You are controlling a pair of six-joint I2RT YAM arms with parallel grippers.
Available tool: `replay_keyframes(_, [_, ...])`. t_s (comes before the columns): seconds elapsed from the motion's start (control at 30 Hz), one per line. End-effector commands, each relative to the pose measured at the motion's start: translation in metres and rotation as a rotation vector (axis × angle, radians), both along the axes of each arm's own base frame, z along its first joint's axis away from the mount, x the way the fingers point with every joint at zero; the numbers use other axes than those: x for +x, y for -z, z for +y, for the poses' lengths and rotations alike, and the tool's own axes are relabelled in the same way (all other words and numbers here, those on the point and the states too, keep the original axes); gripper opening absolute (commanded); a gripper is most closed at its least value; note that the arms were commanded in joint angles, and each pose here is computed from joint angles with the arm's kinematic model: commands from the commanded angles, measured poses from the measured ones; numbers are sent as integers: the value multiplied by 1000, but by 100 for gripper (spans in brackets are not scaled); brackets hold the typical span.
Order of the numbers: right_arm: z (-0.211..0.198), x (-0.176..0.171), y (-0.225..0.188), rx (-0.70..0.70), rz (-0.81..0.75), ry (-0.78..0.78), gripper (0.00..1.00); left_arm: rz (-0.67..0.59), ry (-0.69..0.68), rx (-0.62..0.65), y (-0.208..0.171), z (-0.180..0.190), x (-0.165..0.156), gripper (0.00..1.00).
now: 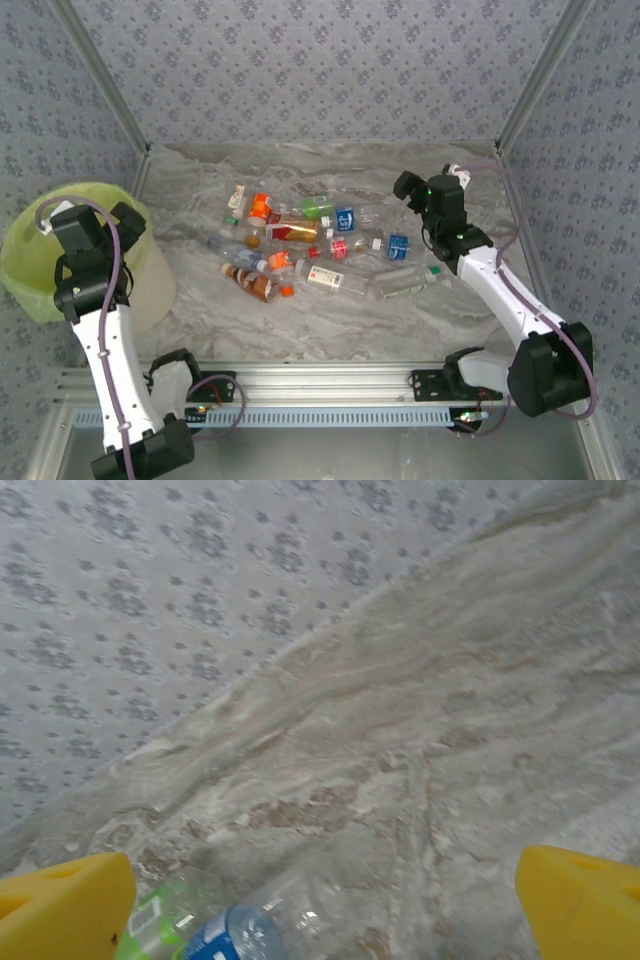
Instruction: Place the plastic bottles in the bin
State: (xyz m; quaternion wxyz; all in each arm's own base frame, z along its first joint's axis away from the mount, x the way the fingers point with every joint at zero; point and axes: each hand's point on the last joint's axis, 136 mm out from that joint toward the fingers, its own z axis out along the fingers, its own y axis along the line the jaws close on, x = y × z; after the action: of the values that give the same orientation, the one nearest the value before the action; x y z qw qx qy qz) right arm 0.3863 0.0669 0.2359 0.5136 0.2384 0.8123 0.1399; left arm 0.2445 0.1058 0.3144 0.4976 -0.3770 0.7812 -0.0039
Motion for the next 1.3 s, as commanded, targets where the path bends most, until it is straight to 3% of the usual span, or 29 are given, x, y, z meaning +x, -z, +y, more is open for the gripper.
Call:
replay_keyframes(0.0, [-20,-20,14,0,64,98,99,-139,163,-15,-30,-24,20,99])
replay_keyframes(0.1, [-40,-38,28,24,132,200,99,-220,266,-38,-47,-45,26,99])
replay_keyframes(0.33, [-71,-80,67,144,290,313,98,-384,655,-93,-94,-126,30,99])
replay_keyframes(0.63, [-77,-127,111,364,528,369,96,-404,1004,-59,-85,-204,35,100])
replay_keyframes(0.77, [-74,-141,131,436,597,397,93,-357,1036,-25,-72,-214,41,99])
replay_keyframes(0.97, [-64,-134,162,602,593,448,85,-353,1022,9,-60,-212,46,99])
replay_keyframes(1.27, [-59,-126,178,597,654,431,84,-319,993,44,-49,-206,48,99])
